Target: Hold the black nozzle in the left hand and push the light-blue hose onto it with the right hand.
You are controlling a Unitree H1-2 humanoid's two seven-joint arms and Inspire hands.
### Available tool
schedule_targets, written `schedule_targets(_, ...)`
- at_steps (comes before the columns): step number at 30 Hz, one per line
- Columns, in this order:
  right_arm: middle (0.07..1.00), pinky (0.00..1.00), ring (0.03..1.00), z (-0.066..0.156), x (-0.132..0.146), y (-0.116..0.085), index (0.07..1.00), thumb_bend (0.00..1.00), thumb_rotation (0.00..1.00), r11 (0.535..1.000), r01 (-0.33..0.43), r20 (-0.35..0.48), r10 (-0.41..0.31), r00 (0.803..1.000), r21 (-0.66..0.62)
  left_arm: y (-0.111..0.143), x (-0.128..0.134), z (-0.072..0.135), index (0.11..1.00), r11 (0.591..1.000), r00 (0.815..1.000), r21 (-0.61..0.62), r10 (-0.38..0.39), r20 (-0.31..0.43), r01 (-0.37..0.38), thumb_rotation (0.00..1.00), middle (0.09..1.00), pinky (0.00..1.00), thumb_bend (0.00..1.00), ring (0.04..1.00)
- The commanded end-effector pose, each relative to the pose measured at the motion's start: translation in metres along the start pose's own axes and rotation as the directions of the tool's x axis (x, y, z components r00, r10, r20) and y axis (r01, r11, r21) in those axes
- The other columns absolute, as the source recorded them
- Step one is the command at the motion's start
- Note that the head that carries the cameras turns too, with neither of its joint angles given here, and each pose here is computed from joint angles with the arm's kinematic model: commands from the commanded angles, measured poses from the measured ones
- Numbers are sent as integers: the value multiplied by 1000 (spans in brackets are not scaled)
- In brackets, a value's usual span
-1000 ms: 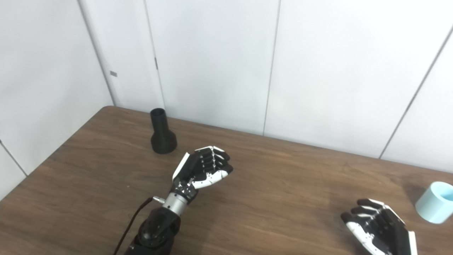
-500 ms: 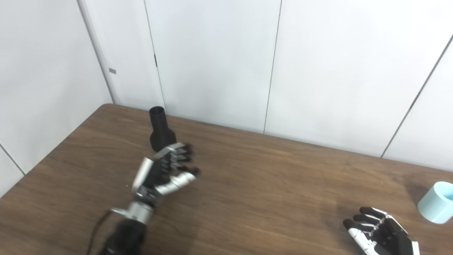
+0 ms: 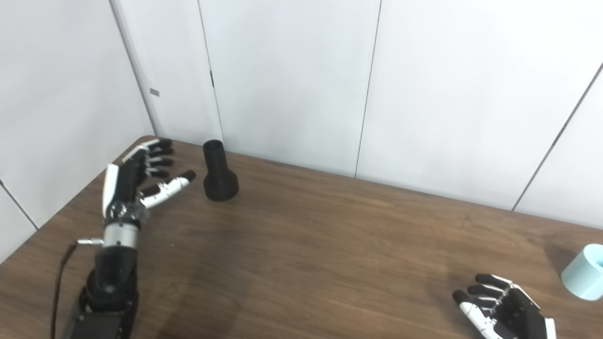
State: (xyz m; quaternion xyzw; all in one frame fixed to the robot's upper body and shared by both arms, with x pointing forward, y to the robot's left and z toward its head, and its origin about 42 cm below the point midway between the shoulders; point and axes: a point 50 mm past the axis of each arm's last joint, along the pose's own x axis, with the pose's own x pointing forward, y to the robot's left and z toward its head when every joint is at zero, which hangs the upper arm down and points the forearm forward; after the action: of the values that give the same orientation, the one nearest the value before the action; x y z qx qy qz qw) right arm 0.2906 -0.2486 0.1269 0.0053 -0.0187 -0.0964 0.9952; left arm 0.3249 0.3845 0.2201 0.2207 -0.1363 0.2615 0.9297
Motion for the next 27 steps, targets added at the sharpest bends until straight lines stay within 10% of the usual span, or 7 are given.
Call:
schedule_targets(1, 484, 273, 385, 19, 6, 4, 534, 507, 0, 1000, -5, 75, 4, 997, 11, 7, 21, 15, 792, 999, 997, 27, 38, 69, -40, 159, 811, 692, 776, 778)
schedule_targets(5, 483, 276, 384, 20, 5, 5, 535, 507, 0, 1000, -2, 77, 2, 997, 4, 9, 38, 12, 924, 996, 999, 77, -47, -7, 47, 257, 945, 851, 812, 920)
schedule_targets(15, 476, 254, 375, 25, 1, 8, 541, 505, 0, 1000, 3, 72, -5, 997, 20, -6, 76, 12, 972, 960, 961, 95, -251, -114, 262, 361, 898, 639, 1000, 848)
schedule_targets(20, 476, 270, 379, 26, -1, 8, 539, 506, 0, 1000, 11, 55, -12, 998, 21, -14, 87, 8, 990, 946, 946, 87, -302, -118, 313, 336, 989, 861, 1000, 968)
schedule_targets(27, 490, 273, 386, 30, -4, 9, 531, 506, 0, 995, -36, 56, 31, 998, 89, -24, 94, 2, 1000, 939, 938, 82, -322, -133, 334, 331, 991, 899, 1000, 983)
